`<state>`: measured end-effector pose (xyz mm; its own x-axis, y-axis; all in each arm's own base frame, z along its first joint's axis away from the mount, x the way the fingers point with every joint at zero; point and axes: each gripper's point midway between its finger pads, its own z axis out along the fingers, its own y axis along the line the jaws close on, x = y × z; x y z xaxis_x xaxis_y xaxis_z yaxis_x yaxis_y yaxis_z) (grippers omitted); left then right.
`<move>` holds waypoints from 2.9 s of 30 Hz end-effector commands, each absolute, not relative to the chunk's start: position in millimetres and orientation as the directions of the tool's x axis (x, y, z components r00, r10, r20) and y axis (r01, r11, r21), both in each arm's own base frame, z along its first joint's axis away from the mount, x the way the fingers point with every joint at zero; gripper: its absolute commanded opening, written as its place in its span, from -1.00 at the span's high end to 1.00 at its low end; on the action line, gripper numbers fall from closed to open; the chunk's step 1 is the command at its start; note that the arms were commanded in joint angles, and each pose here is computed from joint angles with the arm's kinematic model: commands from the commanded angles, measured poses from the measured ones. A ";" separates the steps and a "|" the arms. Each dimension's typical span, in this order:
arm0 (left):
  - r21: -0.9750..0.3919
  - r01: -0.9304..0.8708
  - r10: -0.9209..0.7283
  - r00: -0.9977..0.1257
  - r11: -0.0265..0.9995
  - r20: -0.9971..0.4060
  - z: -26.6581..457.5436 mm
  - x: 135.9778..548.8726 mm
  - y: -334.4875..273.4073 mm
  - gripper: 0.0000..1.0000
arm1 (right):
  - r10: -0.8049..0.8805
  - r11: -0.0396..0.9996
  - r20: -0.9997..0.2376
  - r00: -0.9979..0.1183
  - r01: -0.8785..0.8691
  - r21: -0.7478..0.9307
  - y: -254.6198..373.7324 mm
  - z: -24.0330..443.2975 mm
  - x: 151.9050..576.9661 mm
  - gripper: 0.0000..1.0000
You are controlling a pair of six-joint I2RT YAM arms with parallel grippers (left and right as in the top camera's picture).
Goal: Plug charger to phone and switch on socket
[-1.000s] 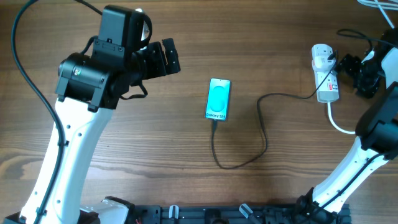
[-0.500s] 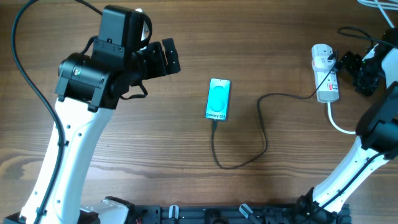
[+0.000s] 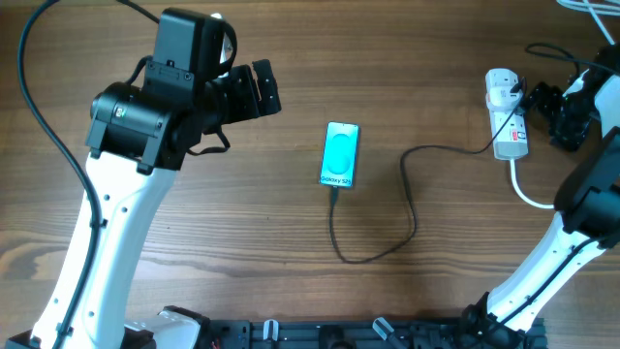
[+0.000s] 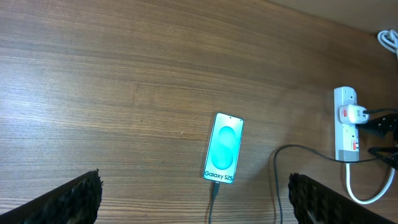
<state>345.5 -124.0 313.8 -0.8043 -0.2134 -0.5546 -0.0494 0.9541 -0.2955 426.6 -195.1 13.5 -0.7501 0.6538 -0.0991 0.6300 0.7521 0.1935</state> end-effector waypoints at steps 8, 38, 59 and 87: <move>-0.292 -0.060 -0.222 -0.799 0.954 -0.560 315.0 345.5 -122.4 -1.00 | 0.678 0.730 -0.043 -0.733 0.666 0.157 -190.6 46.0 395.7 -1.00; -0.292 -0.060 -0.222 -0.799 0.954 -0.560 315.0 345.5 -122.4 -1.00 | 0.442 0.887 -0.391 -0.808 0.329 0.322 -4.2 219.2 203.7 -0.99; -0.292 -0.060 -0.222 -0.799 0.954 -0.559 315.0 345.4 -122.5 -1.00 | 0.444 0.886 -0.368 -0.817 0.338 0.319 -1.4 215.7 190.8 -0.99; -0.292 -0.060 -0.222 -0.799 0.955 -0.559 315.0 345.4 -122.4 -1.00 | 0.089 0.971 -0.879 -0.469 -0.156 0.182 41.6 276.1 217.9 -0.99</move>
<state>345.5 -123.9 313.7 -0.8044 -0.2134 -0.5544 -0.0497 0.9542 -0.2951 225.2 40.9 282.4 -0.5196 0.1525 -0.8407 -0.1095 0.9640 0.2425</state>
